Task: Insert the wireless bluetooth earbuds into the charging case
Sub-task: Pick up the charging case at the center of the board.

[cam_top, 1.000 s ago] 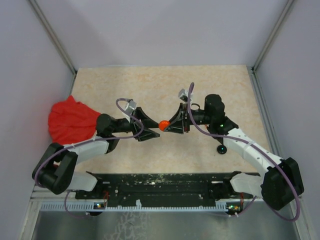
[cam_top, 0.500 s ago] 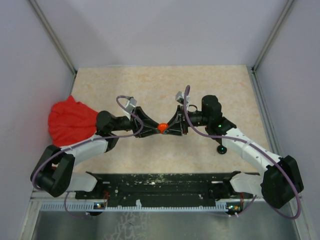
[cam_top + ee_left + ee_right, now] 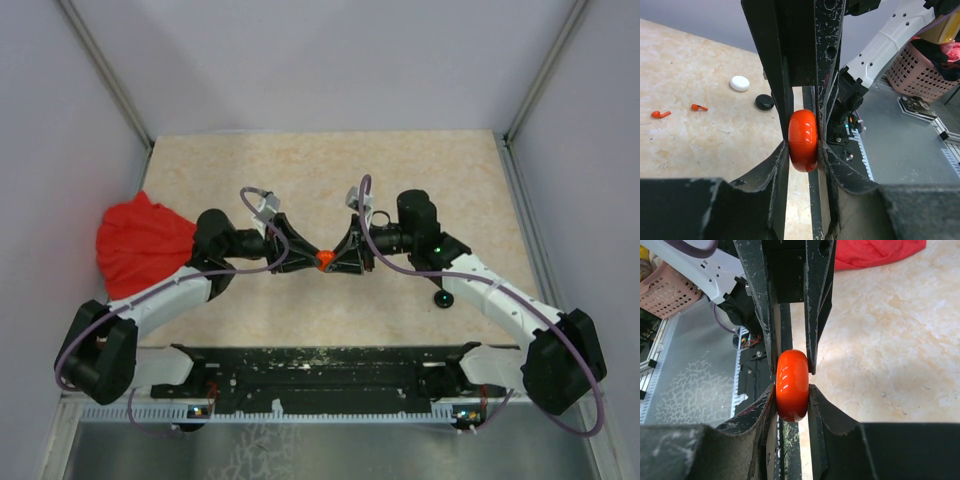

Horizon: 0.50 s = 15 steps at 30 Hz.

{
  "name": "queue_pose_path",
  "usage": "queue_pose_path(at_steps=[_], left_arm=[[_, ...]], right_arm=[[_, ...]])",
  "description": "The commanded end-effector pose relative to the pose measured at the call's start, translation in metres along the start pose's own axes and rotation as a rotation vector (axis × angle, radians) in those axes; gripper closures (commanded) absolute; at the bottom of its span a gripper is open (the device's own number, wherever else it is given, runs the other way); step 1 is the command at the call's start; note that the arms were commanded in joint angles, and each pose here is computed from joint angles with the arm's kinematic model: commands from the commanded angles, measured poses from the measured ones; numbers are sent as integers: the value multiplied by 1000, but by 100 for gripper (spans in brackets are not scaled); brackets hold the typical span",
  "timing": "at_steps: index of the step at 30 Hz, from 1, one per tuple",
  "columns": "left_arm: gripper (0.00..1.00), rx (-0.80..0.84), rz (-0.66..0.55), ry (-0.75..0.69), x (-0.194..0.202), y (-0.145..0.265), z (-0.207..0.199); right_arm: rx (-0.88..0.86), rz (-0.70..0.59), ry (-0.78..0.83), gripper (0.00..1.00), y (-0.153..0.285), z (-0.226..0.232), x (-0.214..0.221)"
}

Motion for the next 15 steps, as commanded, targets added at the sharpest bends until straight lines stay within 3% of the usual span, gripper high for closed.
queue_pose_path(at_steps=[1, 15], left_arm=[[67, 21, 54, -48, -5, -2, -5], [63, 46, 151, -36, 1, -3, -10]], right_arm=[[-20, -22, 99, 96, -2, 7, -21], [-25, 4, 122, 97, -5, 11, -25]])
Point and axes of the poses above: each gripper's point midway between its finger pads, its own y axis back along the fingers, its own z axis along the line the jaws close on, x = y × z, the point moved 8 cm from there along y, back along the fingers, and after that the axes turned 2 degrees about -y, right-handed, at the moved point
